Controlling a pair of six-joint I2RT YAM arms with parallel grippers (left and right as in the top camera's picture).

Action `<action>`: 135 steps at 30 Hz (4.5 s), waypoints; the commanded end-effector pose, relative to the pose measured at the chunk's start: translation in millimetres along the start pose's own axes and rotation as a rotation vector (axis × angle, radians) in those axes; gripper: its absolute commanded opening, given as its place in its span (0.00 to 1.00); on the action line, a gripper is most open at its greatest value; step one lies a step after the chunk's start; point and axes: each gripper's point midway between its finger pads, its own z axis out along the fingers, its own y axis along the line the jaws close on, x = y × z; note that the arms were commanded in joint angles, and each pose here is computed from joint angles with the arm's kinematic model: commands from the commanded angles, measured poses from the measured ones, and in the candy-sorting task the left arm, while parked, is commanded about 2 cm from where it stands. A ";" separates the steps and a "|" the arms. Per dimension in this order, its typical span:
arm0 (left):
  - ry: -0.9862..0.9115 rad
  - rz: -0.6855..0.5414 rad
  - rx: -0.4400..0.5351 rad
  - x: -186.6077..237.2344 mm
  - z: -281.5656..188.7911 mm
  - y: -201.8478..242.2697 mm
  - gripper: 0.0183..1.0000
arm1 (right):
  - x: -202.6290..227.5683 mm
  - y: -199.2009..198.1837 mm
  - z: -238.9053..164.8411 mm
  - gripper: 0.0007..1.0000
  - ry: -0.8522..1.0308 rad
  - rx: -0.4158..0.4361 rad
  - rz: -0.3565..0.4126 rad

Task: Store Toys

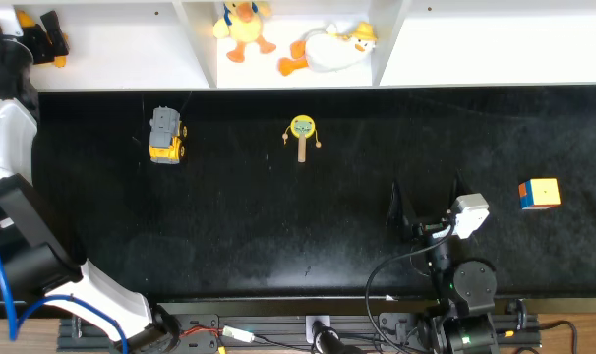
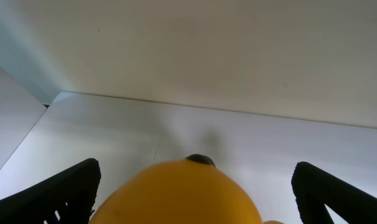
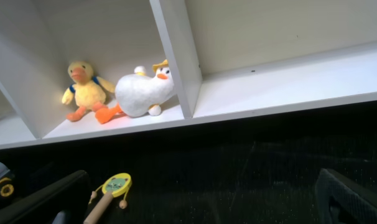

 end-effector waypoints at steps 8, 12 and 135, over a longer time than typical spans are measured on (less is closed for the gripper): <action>-0.022 0.000 0.011 -34.7 -38.8 -8.0 1.00 | 3.2 -0.9 0.3 1.00 -0.001 0.002 -0.008; -0.013 0.003 0.010 -41.5 -54.3 -9.6 1.00 | 3.2 -0.9 0.3 0.99 -0.001 0.002 -0.008; 0.418 0.082 0.234 133.0 -140.0 -177.6 0.33 | 3.2 -0.9 0.3 1.00 -0.001 0.002 -0.008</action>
